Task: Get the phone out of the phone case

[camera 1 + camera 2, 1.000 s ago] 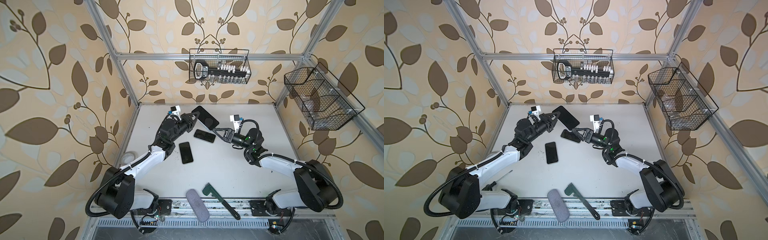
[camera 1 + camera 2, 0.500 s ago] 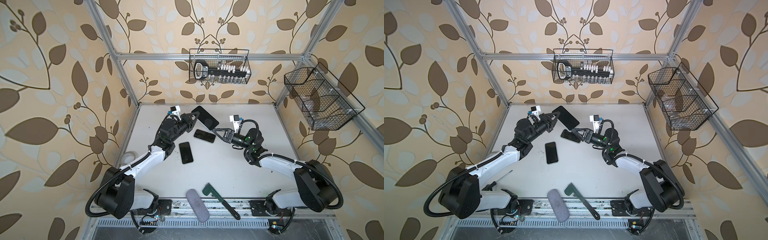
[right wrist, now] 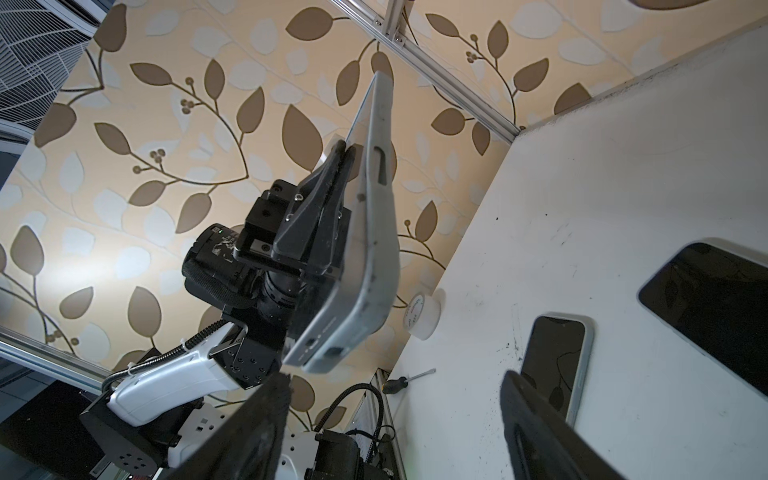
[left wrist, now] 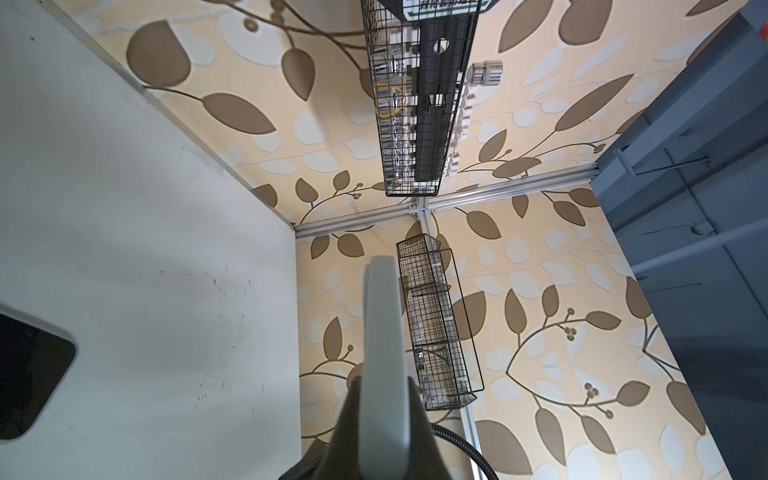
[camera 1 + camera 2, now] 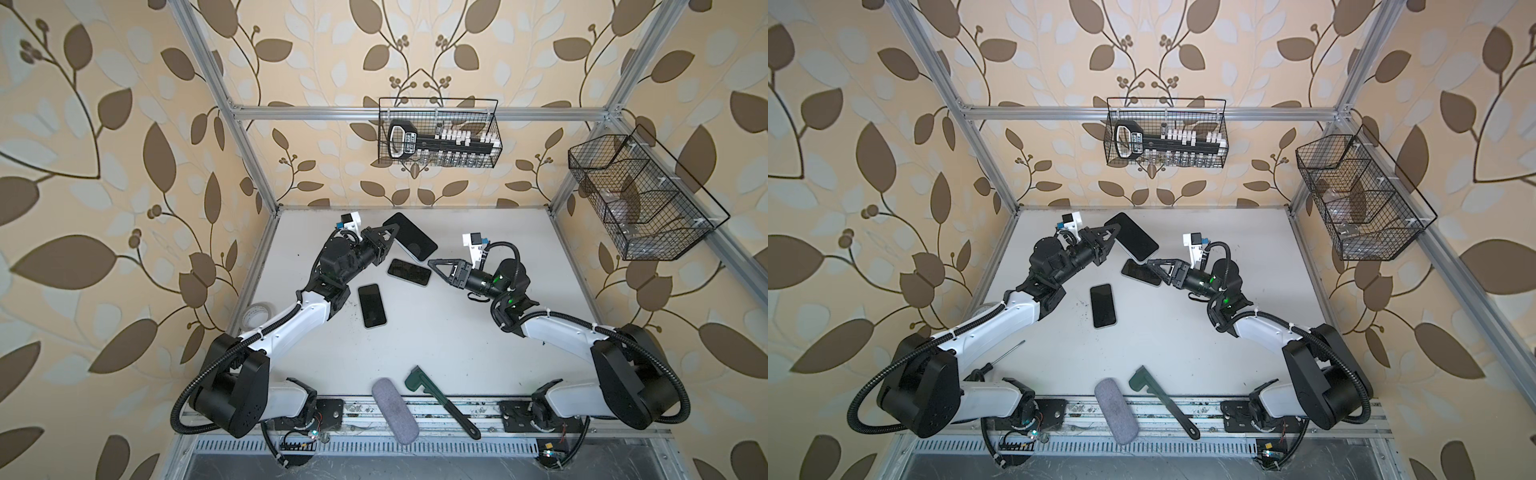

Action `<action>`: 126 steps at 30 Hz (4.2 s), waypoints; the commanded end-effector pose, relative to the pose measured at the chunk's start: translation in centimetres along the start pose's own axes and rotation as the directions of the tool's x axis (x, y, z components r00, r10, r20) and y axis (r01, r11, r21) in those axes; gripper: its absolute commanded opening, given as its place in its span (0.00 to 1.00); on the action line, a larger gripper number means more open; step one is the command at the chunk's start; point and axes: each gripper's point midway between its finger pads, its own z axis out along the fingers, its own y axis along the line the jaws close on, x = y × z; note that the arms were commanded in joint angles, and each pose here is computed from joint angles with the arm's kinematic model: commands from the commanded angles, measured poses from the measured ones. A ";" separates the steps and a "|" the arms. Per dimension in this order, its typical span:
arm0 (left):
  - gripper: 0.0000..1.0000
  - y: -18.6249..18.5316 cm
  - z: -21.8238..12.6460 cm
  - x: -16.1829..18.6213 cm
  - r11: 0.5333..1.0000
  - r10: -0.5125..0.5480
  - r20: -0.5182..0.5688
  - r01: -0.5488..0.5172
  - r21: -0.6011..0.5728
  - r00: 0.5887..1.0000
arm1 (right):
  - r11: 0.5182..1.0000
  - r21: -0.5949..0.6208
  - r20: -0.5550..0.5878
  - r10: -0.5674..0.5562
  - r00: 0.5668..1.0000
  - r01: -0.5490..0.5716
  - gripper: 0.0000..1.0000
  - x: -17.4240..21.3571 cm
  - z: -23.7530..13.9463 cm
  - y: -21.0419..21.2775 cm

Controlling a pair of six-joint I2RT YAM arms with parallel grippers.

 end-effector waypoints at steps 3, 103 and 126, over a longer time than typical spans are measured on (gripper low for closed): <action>0.00 -5.7 -0.7 -0.9 0.986 0.039 0.045 -0.046 0.159 0.998 | 1.000 -0.003 0.022 -0.018 1.000 0.019 0.79 -0.3 -0.5 0.3; 0.00 -6.1 0.3 3.0 0.975 0.028 -0.098 -0.005 0.224 0.995 | 0.989 -0.144 0.118 0.042 0.992 -0.024 0.76 -4.8 0.2 1.0; 0.00 -4.5 2.6 2.1 0.980 0.040 -0.073 -0.025 0.198 0.997 | 0.978 -0.205 0.080 0.067 0.995 -0.049 0.48 -4.7 -0.2 2.8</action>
